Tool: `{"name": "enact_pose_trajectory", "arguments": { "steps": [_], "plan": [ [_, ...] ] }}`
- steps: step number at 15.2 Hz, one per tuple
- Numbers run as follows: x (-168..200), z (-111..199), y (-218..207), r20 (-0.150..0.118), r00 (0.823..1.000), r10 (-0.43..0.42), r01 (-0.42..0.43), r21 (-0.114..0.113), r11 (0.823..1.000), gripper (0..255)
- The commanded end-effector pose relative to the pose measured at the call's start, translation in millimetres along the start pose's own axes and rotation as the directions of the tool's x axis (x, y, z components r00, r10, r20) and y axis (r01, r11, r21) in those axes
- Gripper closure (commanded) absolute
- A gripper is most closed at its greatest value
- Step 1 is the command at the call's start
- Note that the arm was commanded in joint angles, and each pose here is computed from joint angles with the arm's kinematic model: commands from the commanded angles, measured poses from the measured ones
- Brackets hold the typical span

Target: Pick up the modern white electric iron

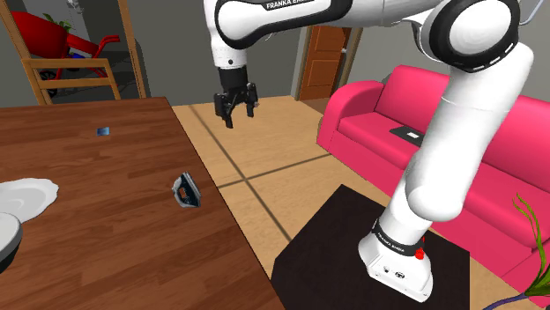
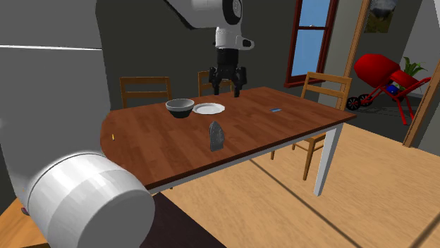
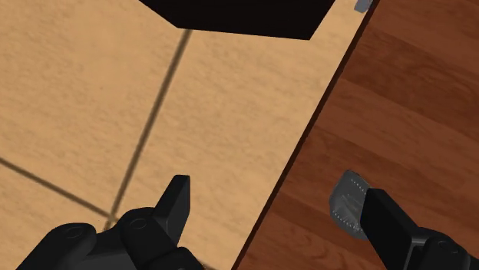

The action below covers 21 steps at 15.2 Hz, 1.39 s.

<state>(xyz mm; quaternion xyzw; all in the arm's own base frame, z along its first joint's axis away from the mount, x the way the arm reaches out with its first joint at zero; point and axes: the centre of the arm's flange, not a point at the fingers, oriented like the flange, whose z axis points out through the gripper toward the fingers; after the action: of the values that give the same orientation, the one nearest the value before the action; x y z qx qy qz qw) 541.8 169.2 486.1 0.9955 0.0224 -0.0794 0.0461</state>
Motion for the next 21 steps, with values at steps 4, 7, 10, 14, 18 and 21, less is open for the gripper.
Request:
{"name": "enact_pose_trajectory", "arguments": {
  "steps": [4,7,10,14,18,21],
  "plan": [
    [48.4,32.0,-48.4,0.073,0.997,-0.028,0.028,-0.004,1.0,0],
    [75.4,52.3,-76.7,0.116,0.992,-0.044,0.045,-0.006,0.999,0],
    [101.1,73.8,-105.5,0.159,0.985,-0.061,0.062,-0.007,0.998,0],
    [133.1,104.3,-144.4,0.216,0.973,-0.082,0.085,-0.007,0.996,0],
    [147.1,127.7,-161.4,0.239,0.967,-0.09,0.095,-0.007,0.995,0],
    [149.6,143.3,-162.8,0.239,0.967,-0.09,0.095,-0.007,0.995,0]
  ]
}}
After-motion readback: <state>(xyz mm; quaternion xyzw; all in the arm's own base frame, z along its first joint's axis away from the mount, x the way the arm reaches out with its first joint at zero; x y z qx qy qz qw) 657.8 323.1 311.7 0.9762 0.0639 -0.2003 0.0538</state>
